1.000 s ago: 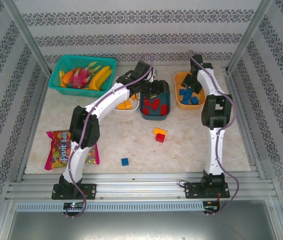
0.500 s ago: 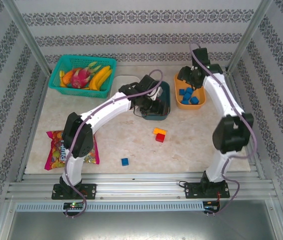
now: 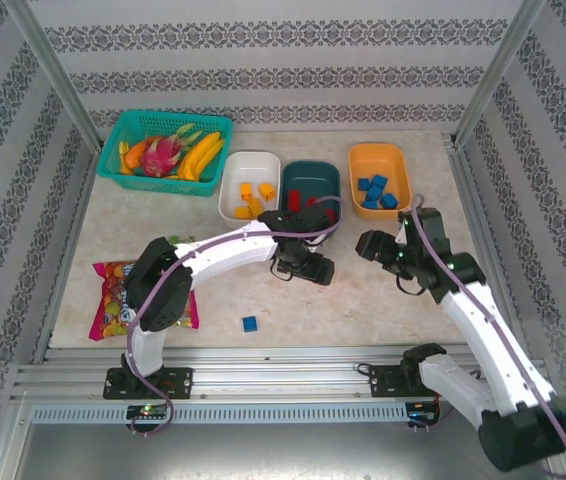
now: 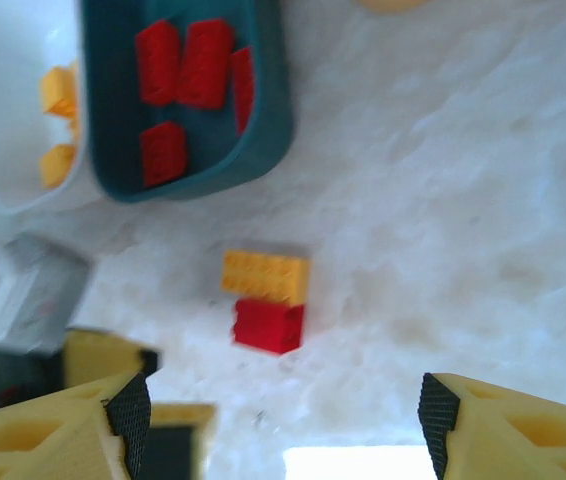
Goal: Sort the legos into containers by color
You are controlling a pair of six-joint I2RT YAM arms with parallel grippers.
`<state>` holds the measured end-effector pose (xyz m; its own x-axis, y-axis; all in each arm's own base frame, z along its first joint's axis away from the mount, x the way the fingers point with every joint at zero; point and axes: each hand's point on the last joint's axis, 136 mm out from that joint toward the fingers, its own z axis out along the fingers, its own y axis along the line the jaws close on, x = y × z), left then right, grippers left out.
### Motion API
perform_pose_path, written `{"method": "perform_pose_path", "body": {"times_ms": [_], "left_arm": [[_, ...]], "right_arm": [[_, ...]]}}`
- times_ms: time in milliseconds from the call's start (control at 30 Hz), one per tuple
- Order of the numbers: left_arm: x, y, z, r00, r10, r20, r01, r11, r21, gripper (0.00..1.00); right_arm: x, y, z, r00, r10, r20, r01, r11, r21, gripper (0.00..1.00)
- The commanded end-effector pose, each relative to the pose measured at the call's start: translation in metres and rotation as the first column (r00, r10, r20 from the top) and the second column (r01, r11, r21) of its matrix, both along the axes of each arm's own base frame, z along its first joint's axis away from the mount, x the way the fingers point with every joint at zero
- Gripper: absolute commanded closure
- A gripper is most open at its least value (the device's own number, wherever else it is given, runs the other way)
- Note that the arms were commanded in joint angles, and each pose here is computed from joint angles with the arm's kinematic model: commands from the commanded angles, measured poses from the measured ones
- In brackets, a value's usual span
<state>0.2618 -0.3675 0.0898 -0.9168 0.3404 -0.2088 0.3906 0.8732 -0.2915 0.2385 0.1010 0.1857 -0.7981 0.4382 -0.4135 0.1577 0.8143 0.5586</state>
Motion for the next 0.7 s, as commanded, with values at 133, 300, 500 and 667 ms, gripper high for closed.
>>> {"method": "perform_pose_path", "body": {"times_ms": [133, 300, 500, 667], "left_arm": [[0.003, -0.009, -0.03, 0.999, 0.027, 0.037, -0.032, 0.99, 0.134, 0.22], [0.014, -0.012, -0.042, 0.997, 0.026, 0.066, -0.038, 0.981, 0.19, 0.22], [0.012, -0.025, -0.054, 0.998, 0.004, 0.057, -0.015, 0.98, 0.2, 0.3], [0.017, -0.028, -0.057, 0.997, 0.014, 0.081, -0.031, 0.978, 0.208, 0.43]], "right_arm": [[-0.048, 0.023, 0.008, 0.996, 0.086, -0.012, -0.083, 0.984, 0.159, 0.26], [-0.061, 0.021, 0.014, 0.996, 0.09, 0.013, -0.09, 0.98, 0.175, 0.27], [-0.069, 0.014, 0.014, 0.998, 0.056, 0.009, -0.057, 0.983, 0.172, 0.29], [-0.069, 0.014, 0.016, 0.998, 0.059, 0.009, -0.06, 0.983, 0.175, 0.3]]}}
